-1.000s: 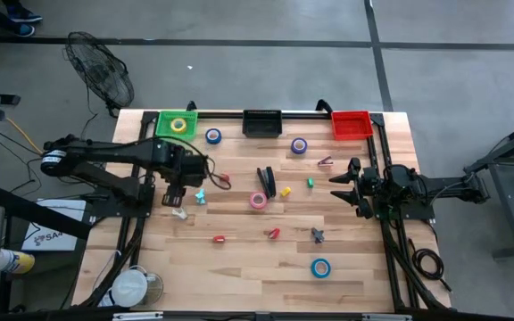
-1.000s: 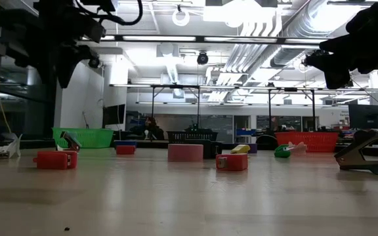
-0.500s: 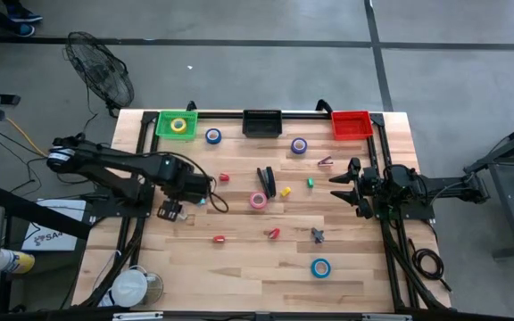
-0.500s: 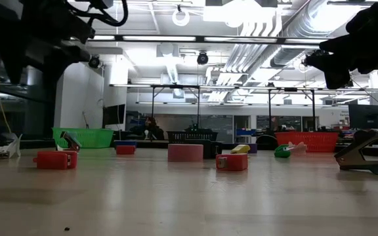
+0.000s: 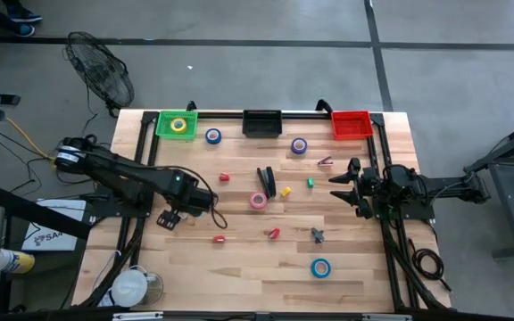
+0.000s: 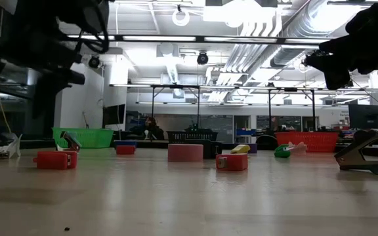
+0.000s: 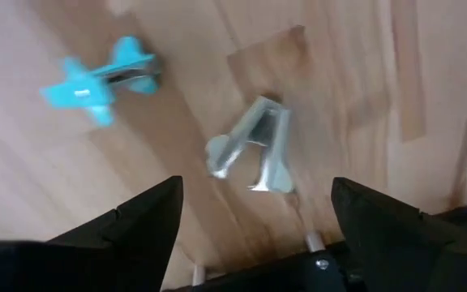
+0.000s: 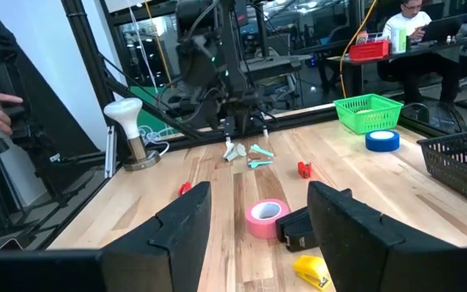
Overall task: Pick and place Stapler, Stapler remover, tape
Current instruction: Put the gray staple remover in the black bin
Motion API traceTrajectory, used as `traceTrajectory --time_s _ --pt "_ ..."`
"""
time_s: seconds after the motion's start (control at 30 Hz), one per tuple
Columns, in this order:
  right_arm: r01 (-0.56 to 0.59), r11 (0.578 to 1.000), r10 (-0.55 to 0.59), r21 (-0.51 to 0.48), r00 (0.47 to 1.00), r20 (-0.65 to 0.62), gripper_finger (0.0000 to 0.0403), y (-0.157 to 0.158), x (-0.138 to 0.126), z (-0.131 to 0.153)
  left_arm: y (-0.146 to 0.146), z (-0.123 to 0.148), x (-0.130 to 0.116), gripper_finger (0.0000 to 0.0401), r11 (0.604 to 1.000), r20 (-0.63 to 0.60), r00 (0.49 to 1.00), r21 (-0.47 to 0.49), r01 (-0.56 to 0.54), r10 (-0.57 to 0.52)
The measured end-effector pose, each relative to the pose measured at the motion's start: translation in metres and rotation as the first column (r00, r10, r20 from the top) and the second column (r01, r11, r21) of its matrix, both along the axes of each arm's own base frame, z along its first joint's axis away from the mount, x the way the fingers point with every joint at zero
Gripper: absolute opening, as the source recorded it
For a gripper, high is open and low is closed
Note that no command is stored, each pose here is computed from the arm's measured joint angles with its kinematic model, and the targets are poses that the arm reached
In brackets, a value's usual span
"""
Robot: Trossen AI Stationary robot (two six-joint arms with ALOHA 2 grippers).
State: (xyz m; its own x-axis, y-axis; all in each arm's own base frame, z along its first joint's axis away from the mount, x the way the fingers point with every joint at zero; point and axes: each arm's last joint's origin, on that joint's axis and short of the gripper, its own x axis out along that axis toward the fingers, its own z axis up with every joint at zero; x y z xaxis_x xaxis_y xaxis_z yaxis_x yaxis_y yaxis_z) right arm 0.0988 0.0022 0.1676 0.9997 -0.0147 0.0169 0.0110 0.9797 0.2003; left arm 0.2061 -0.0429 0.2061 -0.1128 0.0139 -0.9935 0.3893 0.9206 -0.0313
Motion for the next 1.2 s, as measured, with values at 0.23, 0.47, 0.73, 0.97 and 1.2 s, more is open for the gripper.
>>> traceTrajectory --time_s 0.23,0.47,0.73,0.97,1.2 --pt "0.000 1.000 0.000 0.000 1.000 -0.001 0.0197 0.000 0.000 0.000 -0.006 -0.024 0.009 0.0310 0.999 -0.097 0.995 0.048 0.020 -0.015" --pt "-0.001 1.000 0.001 0.000 1.000 -0.001 0.0197 0.000 0.000 0.000 -0.006 -0.043 0.017 0.0310 0.993 -0.157 0.987 0.106 0.056 -0.039" --pt "0.000 1.000 0.000 0.000 1.000 -0.001 0.0197 0.000 0.000 0.000 -0.007 -0.057 0.022 0.0310 0.992 -0.211 0.975 0.092 0.085 -0.064" --pt "0.000 1.000 0.000 0.000 1.000 -0.001 0.0197 0.000 0.000 0.000 -0.006 -0.070 0.015 0.0310 0.990 -0.247 0.963 0.060 0.127 -0.108" --pt "0.000 1.000 0.000 0.000 1.000 -0.001 0.0197 0.000 0.000 0.000 -0.004 -0.075 0.007 0.0297 0.990 -0.283 0.954 0.067 0.125 -0.101"
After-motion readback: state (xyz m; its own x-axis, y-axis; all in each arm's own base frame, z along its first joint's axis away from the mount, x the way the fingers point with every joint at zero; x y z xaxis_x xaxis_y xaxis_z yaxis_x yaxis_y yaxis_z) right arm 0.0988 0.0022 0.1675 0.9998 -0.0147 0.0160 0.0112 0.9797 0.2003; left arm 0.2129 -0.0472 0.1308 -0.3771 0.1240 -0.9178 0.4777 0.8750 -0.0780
